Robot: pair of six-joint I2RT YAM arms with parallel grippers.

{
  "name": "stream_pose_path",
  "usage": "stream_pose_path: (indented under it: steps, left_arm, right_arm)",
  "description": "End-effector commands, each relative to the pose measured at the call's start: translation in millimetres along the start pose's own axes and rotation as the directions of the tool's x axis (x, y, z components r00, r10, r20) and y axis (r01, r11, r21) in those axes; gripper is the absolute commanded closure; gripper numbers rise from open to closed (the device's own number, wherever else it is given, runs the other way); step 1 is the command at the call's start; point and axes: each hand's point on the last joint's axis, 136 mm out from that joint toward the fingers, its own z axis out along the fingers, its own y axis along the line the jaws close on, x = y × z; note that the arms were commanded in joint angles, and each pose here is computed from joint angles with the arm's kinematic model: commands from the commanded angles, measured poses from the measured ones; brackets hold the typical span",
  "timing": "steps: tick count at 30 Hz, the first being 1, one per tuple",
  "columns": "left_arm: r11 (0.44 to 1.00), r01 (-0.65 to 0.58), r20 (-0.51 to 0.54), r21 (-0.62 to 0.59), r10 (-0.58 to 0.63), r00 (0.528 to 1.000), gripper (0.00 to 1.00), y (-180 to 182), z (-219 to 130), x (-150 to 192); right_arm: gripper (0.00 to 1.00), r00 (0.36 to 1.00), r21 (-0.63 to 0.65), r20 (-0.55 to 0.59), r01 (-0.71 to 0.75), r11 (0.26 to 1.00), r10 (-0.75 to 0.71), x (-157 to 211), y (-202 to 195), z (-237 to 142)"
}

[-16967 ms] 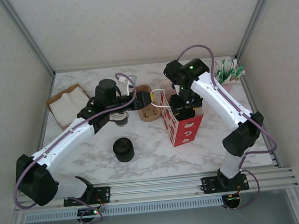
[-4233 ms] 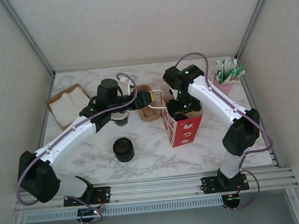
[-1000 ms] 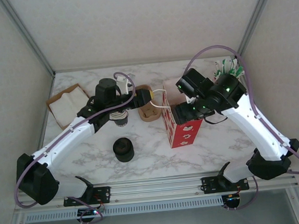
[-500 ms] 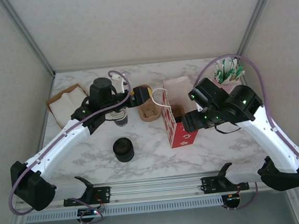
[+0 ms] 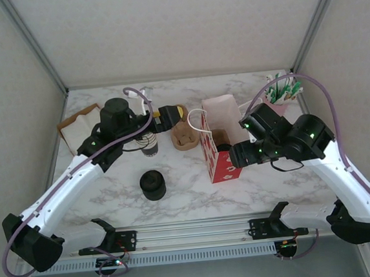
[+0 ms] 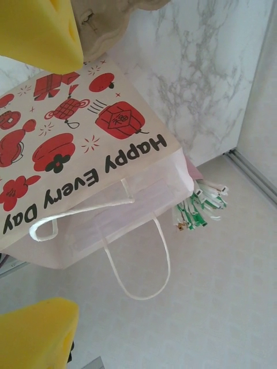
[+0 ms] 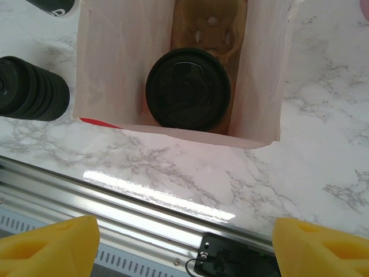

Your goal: Pack the takeout coffee

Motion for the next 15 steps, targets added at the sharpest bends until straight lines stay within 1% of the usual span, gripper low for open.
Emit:
stream_pose_path:
  steps: [1,5,15]
  left_arm:
    - [1.0,-0.03,0.057,-0.006,0.031,0.998,0.0,-6.9,-13.8,-13.2]
    - [0.999,-0.03,0.069,-0.019,0.031,0.997,0.0,-5.2,-17.5,-13.4]
    - [0.999,-0.017,0.095,-0.043,0.022,0.995,0.0,1.0,-21.0,-14.0]
  right_arm:
    - [0.21,1.0,-0.029,0.015,-0.003,1.0,0.003,2.5,3.7,-1.1]
    - [0.21,1.0,-0.029,0.005,-0.002,1.0,0.002,5.8,3.2,1.9]
    - [0.21,0.999,-0.047,0.029,0.022,0.999,-0.02,6.5,3.8,2.7]
